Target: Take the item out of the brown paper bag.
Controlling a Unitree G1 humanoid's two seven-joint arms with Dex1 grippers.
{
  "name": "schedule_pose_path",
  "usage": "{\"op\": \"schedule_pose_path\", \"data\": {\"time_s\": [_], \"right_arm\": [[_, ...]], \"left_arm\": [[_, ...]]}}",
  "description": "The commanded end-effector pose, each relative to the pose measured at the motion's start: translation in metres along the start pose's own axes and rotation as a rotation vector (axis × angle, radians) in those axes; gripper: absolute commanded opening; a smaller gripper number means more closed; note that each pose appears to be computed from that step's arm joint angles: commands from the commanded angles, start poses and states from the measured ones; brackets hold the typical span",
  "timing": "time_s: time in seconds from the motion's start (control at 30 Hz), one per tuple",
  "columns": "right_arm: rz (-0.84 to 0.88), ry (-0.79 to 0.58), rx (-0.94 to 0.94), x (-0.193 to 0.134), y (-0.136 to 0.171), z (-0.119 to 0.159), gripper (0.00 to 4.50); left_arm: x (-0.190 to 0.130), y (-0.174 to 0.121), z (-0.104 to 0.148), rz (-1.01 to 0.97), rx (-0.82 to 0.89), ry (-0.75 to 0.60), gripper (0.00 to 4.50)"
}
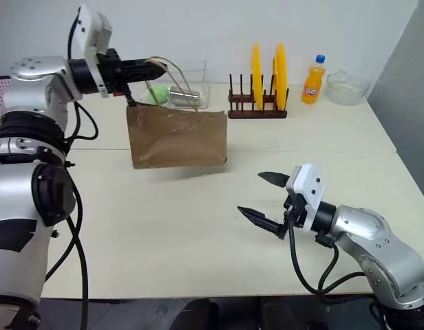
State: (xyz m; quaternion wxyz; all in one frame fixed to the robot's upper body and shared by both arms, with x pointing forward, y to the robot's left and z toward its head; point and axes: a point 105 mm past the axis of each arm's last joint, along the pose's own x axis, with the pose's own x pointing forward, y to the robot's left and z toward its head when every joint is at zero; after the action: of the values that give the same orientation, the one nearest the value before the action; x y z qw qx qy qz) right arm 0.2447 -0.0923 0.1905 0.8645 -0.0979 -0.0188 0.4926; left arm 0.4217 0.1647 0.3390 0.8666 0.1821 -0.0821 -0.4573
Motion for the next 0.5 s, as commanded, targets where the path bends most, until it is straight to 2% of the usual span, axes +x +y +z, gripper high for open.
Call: {"op": "schedule_pose_path", "data": {"time_s": [0.03, 0.23, 0.5], "right_arm": [[-0.035, -0.019, -0.036, -0.005, 0.001, 0.010, 4.50], [-0.070, -0.006, -0.031, -0.010, 0.002, 0.007, 4.50], [-0.103, 0.005, -0.027, -0.014, 0.003, 0.005, 4.50]], "left_arm": [[0.015, -0.003, 0.026, -0.007, 0.061, -0.066, 0.03], [0.046, -0.021, 0.023, -0.064, 0.039, -0.079, 0.03], [0.068, -0.030, 0.031, -0.058, 0.043, -0.103, 0.03]]}}
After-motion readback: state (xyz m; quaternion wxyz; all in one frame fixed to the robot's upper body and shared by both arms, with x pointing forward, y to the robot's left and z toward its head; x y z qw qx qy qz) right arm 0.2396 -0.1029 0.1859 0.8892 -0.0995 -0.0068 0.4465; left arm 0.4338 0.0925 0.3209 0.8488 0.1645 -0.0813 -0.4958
